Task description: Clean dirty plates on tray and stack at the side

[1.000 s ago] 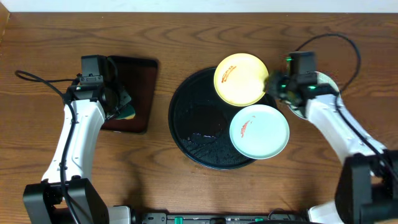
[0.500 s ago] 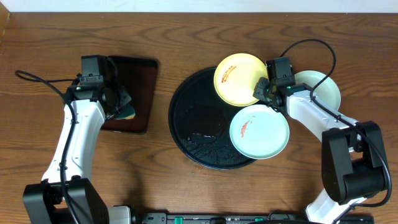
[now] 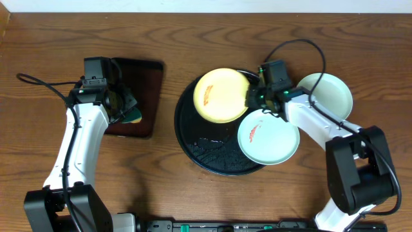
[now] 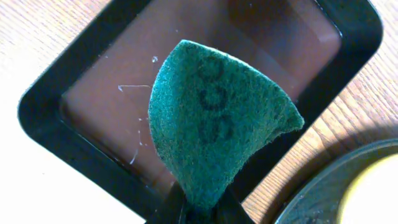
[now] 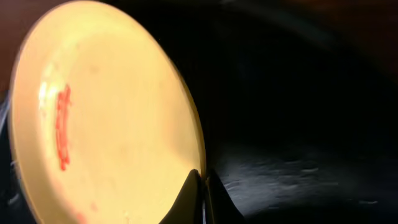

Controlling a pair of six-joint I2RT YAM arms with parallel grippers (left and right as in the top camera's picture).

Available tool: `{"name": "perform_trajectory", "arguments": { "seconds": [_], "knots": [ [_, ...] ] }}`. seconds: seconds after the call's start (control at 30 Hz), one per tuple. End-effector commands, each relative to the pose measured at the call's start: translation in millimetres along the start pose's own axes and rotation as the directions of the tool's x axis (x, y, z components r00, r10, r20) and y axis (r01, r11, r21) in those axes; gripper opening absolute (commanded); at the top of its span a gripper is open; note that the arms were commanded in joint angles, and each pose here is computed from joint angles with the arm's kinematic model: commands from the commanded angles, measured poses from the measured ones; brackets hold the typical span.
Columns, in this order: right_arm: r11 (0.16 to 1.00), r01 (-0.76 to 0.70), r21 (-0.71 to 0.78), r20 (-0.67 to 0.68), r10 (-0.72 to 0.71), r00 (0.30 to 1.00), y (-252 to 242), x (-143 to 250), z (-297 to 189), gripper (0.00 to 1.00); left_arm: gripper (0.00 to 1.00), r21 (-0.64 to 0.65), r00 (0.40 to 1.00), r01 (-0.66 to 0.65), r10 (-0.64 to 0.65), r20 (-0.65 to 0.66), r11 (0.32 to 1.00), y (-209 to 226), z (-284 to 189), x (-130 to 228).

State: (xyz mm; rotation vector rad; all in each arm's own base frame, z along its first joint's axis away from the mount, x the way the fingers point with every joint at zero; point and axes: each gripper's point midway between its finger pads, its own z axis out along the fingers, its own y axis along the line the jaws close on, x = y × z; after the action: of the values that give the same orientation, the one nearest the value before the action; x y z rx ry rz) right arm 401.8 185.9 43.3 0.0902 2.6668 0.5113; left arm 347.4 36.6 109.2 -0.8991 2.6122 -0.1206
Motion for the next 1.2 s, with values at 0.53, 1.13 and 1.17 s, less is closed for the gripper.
{"name": "perform_trajectory", "arguments": {
  "seconds": [0.53, 1.13, 1.17],
  "knots": [
    [0.990, 0.110, -0.086, -0.393, -0.135, 0.910, 42.9, 104.3, -18.4, 0.01, 0.07, 0.020, 1.000, -0.024, 0.024, -0.001, 1.000, -3.6, -2.5, -0.3],
    [0.964, 0.264, -0.043, -0.394, -0.259, 0.882, 40.1, 116.2, -17.0, 0.01, 0.07, 0.347, 0.958, -0.165, 0.234, -0.167, 0.923, -65.2, -15.9, 51.0],
    [0.963, 0.265, -0.041, -0.393, -0.259, 0.882, 39.8, 115.9, -16.9, 0.01, 0.08, 0.352, 0.951, -0.181, 0.254, -0.175, 0.919, -69.7, -16.5, 57.4]
  ]
}}
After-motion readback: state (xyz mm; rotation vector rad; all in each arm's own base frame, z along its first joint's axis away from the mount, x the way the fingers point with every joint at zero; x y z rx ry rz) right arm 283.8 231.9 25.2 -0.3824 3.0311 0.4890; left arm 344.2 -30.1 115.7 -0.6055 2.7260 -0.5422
